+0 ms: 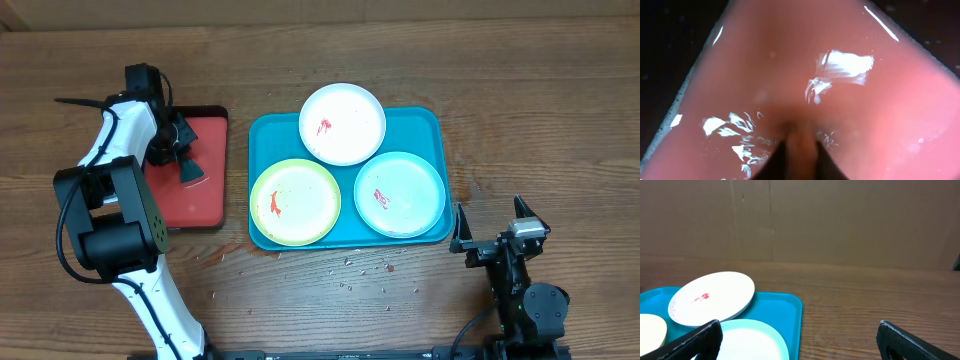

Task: Clean dirty plates on tray and stack at the side
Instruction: 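Rub the sponge in the soapy water with the left gripper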

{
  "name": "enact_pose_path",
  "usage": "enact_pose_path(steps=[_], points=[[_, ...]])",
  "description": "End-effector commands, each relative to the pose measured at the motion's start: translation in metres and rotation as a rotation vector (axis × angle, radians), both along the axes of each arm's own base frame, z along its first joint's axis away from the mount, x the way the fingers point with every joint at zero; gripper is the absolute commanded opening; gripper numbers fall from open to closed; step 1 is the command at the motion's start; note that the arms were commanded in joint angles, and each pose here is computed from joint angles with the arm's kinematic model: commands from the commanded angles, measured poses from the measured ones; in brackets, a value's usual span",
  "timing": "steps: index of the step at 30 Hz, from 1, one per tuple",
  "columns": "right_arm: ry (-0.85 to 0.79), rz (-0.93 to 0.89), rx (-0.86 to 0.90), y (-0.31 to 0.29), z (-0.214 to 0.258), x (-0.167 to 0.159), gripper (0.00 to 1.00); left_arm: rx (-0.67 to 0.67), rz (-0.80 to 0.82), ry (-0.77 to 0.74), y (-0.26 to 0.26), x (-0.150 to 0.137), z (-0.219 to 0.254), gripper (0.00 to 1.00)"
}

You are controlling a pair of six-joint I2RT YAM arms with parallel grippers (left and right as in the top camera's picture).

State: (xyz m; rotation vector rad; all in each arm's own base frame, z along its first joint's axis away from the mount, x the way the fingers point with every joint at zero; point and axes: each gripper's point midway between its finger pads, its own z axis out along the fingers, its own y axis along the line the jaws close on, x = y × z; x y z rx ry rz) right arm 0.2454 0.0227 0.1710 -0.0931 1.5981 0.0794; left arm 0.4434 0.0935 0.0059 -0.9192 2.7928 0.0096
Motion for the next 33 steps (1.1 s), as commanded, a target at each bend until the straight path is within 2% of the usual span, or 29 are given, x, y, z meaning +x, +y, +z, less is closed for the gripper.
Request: enact_pose_path(steps=[1, 4, 5, 6, 7, 16, 18, 19, 21, 22, 23, 26, 27, 28, 29, 30, 33], points=[[-0.002, -0.01, 0.003, -0.002, -0.002, 0.0, 1.0, 0.004, -0.009, 0.012, -0.002, 0.002, -0.008, 0.04], [-0.002, -0.01, 0.003, -0.002, -0.002, 0.0, 1.0, 0.004, -0.008, 0.011, -0.002, 0.002, -0.007, 0.06], [-0.002, -0.01, 0.003, -0.002, -0.002, 0.0, 1.0, 0.003, -0.009, 0.013, -0.002, 0.002, -0.007, 0.23], [-0.002, -0.01, 0.003, -0.002, -0.002, 0.0, 1.0, -0.001, -0.009, 0.02, -0.003, 0.0, -0.007, 0.73], [-0.002, -0.01, 0.003, -0.002, -0.002, 0.0, 1.0, -0.007, -0.01, 0.033, -0.004, -0.003, -0.008, 1.0], [-0.002, -0.01, 0.003, -0.002, -0.002, 0.0, 1.0, -0.154, -0.021, 0.183, -0.032, -0.041, -0.01, 1.0], [-0.002, -0.01, 0.003, -0.002, -0.002, 0.0, 1.0, -0.172, -0.022, 0.191, -0.035, -0.044, -0.01, 0.82], [-0.002, -0.01, 0.003, -0.002, -0.002, 0.0, 1.0, -0.172, -0.021, 0.193, -0.035, -0.044, -0.01, 0.69], [-0.002, -0.01, 0.003, -0.002, -0.002, 0.0, 1.0, -0.172, -0.022, 0.193, -0.035, -0.044, -0.01, 0.27], [-0.002, -0.01, 0.003, -0.002, -0.002, 0.0, 1.0, -0.172, -0.021, 0.193, -0.035, -0.044, -0.01, 0.12], [-0.002, -0.01, 0.003, -0.002, -0.002, 0.0, 1.0, -0.173, -0.021, 0.192, -0.035, -0.044, -0.01, 0.04], [-0.002, -0.01, 0.003, -0.002, -0.002, 0.0, 1.0, -0.175, -0.021, 0.192, -0.035, -0.044, -0.01, 0.04], [-0.002, -0.01, 0.003, -0.002, -0.002, 0.0, 1.0, -0.174, -0.021, 0.193, -0.035, -0.044, -0.01, 0.04], [-0.002, -0.01, 0.003, -0.002, -0.002, 0.0, 1.0, -0.175, -0.021, 0.193, -0.035, -0.044, -0.01, 0.13], [-0.002, -0.01, 0.003, -0.002, -0.002, 0.0, 1.0, -0.175, -0.022, 0.194, -0.035, -0.044, -0.01, 0.53], [-0.002, -0.01, 0.003, -0.002, -0.002, 0.0, 1.0, -0.177, -0.022, 0.196, -0.036, -0.045, -0.01, 1.0], [-0.002, -0.01, 0.003, -0.002, -0.002, 0.0, 1.0, -0.209, -0.022, 0.22, -0.041, -0.051, -0.009, 1.0]])
